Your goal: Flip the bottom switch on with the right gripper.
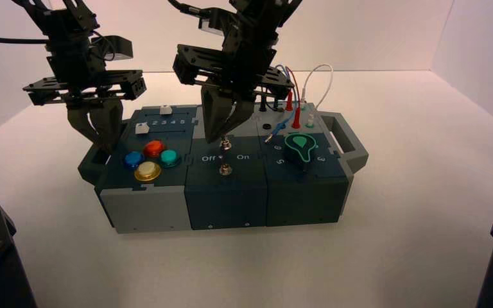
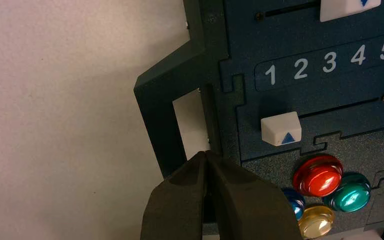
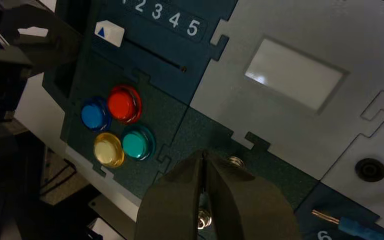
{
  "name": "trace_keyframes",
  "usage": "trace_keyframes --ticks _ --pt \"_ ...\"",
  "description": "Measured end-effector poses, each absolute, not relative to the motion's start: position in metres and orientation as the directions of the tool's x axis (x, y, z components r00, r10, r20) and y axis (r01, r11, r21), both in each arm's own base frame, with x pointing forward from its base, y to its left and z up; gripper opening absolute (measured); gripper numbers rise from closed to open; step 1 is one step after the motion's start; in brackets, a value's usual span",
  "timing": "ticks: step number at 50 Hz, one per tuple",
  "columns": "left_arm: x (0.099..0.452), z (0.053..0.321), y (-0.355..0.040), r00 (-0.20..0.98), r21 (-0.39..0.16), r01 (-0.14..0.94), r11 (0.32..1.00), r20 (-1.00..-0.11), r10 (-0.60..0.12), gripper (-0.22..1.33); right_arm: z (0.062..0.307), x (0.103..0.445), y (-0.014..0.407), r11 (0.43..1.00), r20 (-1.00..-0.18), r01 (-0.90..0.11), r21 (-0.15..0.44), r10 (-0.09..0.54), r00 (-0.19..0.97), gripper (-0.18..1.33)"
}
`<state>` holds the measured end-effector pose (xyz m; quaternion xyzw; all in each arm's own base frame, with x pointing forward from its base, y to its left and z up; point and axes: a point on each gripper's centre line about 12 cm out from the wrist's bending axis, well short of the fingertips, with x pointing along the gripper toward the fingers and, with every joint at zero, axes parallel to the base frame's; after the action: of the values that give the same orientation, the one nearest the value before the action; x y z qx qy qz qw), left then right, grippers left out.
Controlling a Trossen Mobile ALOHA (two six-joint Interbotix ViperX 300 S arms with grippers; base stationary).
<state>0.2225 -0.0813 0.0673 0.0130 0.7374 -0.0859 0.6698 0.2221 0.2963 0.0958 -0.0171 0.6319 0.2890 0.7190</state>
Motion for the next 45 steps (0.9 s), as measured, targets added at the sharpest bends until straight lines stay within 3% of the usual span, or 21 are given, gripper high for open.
trace_keyframes --ticks 32,45 --pt "0.224 0.067 -0.083 -0.113 -0.109 0.137 0.984 -0.989 -0.094 -0.16 0.096 0.225 0.286 0.84 -0.925 -0.437 0.323 0.378 0.043 -0.16" --pt "0.223 0.07 -0.082 -0.101 -0.109 0.141 0.984 -0.99 -0.095 -0.16 0.127 0.222 0.262 0.842 -0.913 -0.419 0.34 0.402 0.068 -0.14"
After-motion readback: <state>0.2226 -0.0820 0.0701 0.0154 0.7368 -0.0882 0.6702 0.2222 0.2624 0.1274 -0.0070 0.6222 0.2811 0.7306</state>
